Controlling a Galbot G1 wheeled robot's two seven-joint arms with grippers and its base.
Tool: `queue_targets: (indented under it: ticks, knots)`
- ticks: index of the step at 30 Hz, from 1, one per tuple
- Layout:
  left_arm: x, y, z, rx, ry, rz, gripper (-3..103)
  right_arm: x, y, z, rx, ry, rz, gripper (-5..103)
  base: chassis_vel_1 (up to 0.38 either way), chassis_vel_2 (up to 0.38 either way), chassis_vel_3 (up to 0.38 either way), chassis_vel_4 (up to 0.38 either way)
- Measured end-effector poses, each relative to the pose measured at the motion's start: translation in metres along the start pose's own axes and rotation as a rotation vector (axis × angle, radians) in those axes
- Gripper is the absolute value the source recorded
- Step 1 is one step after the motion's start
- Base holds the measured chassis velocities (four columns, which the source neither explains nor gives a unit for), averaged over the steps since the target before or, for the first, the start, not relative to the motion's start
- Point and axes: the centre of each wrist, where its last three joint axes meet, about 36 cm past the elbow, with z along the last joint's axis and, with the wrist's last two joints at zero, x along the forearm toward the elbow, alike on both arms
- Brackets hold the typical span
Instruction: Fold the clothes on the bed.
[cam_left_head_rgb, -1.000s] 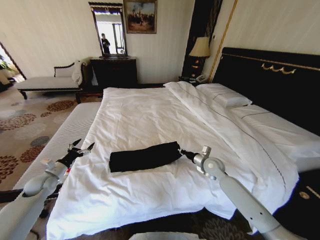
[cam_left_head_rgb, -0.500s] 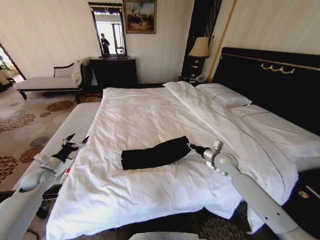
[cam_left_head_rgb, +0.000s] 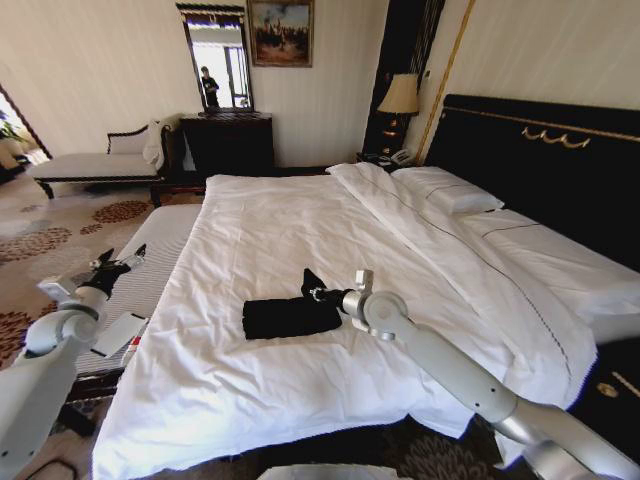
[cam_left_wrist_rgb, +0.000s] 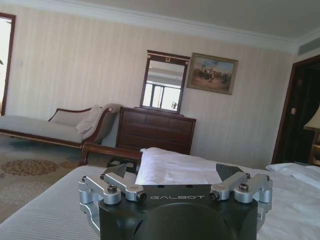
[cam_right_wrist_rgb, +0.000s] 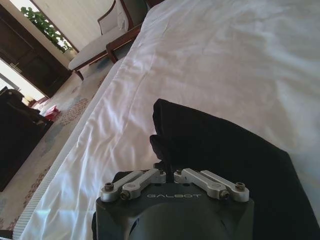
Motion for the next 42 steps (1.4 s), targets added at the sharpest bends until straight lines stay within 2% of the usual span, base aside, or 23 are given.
queue_targets:
  ticks: [1, 2, 3, 7, 9, 12, 18, 26, 38, 39, 41, 42]
  knots:
    - [-0.008, -0.006, -0.003, 0.031, 0.003, -0.016, 100, -0.009, 0.006, 0.002, -0.001, 0.009, -0.014, 2, 0.000, 0.000, 0.000, 0.000]
    - [-0.008, -0.006, -0.003, 0.031, 0.003, -0.016, 100, -0.009, 0.006, 0.002, -0.001, 0.009, -0.014, 2, 0.000, 0.000, 0.000, 0.000]
    - [-0.015, -0.011, -0.006, 0.056, -0.003, -0.022, 100, -0.016, 0.013, 0.004, -0.001, 0.020, -0.028, 2, 0.000, 0.000, 0.000, 0.000]
    - [-0.039, -0.045, -0.032, 0.151, -0.058, 0.012, 100, -0.042, 0.041, 0.021, -0.012, 0.064, -0.087, 2, 0.000, 0.000, 0.000, 0.000]
    - [-0.040, -0.050, -0.036, 0.162, -0.068, 0.020, 100, -0.045, 0.044, 0.024, -0.013, 0.071, -0.092, 2, 0.000, 0.000, 0.000, 0.000]
    - [-0.044, -0.079, -0.057, 0.220, -0.113, 0.068, 100, -0.057, 0.056, 0.037, -0.015, 0.100, -0.109, 2, 0.000, 0.000, 0.000, 0.000]
    - [-0.040, -0.103, -0.073, 0.263, -0.149, 0.104, 100, -0.073, 0.055, 0.044, -0.011, 0.103, -0.094, 2, 0.000, 0.000, 0.000, 0.000]
    - [-0.035, -0.109, -0.081, 0.261, -0.164, 0.126, 100, -0.097, 0.054, 0.044, 0.015, 0.079, -0.074, 2, 0.000, 0.000, 0.000, 0.000]
    - [-0.030, -0.098, -0.071, 0.232, -0.134, 0.106, 100, -0.110, 0.076, 0.068, 0.032, 0.109, -0.083, 2, 0.000, 0.000, 0.000, 0.000]
    - [-0.029, -0.097, -0.070, 0.229, -0.132, 0.105, 100, -0.111, 0.078, 0.071, 0.039, 0.103, -0.079, -1, 0.000, 0.000, 0.000, 0.000]
    - [-0.029, -0.097, -0.069, 0.228, -0.129, 0.105, 100, -0.112, 0.079, 0.073, 0.045, 0.094, -0.078, 2, 0.000, 0.000, 0.000, 0.000]
    - [-0.028, -0.096, -0.068, 0.227, -0.127, 0.106, 100, -0.113, 0.079, 0.074, 0.046, 0.085, -0.080, 8, 0.000, 0.000, 0.000, 0.000]
